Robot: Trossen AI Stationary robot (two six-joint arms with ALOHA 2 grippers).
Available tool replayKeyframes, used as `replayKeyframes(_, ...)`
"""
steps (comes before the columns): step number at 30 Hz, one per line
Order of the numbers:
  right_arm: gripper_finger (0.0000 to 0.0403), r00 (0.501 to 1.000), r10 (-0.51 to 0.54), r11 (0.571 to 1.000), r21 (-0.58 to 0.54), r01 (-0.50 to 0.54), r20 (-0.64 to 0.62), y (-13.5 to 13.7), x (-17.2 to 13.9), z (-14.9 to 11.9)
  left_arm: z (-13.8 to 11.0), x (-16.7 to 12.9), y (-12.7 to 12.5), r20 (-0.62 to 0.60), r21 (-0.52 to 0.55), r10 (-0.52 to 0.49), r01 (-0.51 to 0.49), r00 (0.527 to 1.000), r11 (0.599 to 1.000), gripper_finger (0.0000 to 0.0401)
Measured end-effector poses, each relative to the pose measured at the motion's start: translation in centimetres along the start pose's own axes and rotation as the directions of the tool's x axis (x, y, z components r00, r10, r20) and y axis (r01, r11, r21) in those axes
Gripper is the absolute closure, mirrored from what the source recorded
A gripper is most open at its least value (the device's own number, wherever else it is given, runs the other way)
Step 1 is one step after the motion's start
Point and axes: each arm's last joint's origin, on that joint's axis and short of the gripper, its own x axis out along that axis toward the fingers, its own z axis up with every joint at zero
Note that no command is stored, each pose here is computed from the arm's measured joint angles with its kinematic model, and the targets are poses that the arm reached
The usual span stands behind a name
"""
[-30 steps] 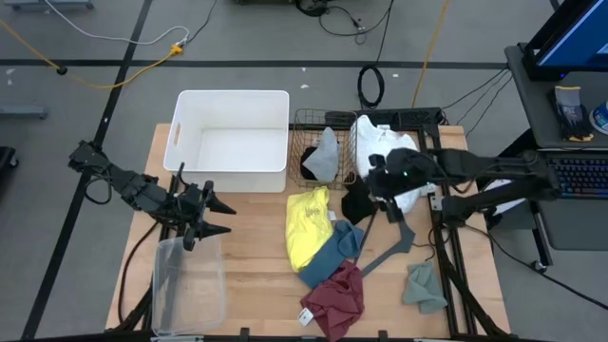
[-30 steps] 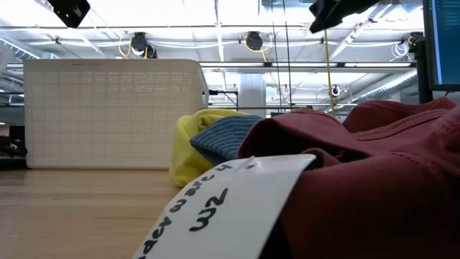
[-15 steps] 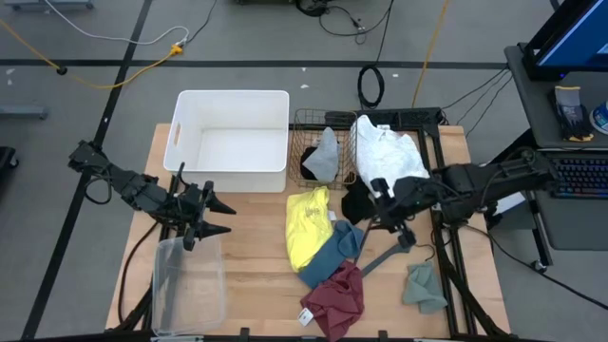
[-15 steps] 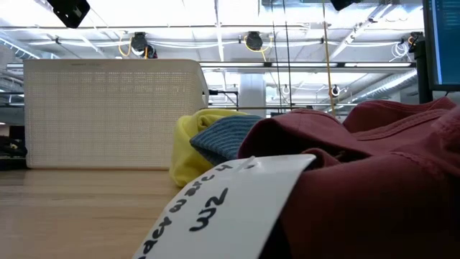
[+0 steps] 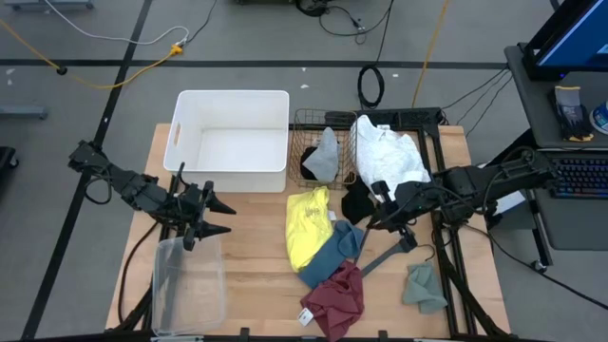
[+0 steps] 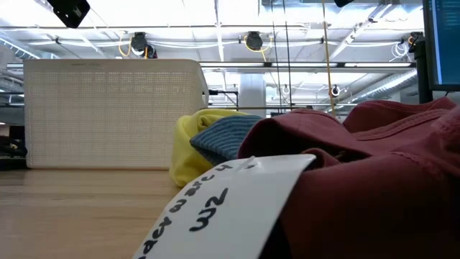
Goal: Pick & Place Cloths
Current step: Put the red underwear into the wire basket
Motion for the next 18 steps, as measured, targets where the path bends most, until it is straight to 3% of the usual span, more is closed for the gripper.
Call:
replayKeyframes(3,0.0399,1.000,0.015,1.000,0.000,-0.015,0.003,0.0,0.2,0.1,0.0,0.0,0.0,0.000,0.002,0.000,0.000,1.000,1.000,0.0151)
replayKeyframes(10,0.0401,0.975,0.223,0.971,-0.085,-0.222,-0.008,0.8,1.9,0.4,0.0,0.0,0.0,0.000,0.008,0.000,0.000,1.000,1.000,0.0151)
replayKeyframes(18,0.0401,0.953,0.284,0.928,-0.222,-0.300,-0.101,2.3,4.7,0.4,0.0,0.0,0.0,0.000,0.008,0.000,0.000,1.000,1.000,0.0151)
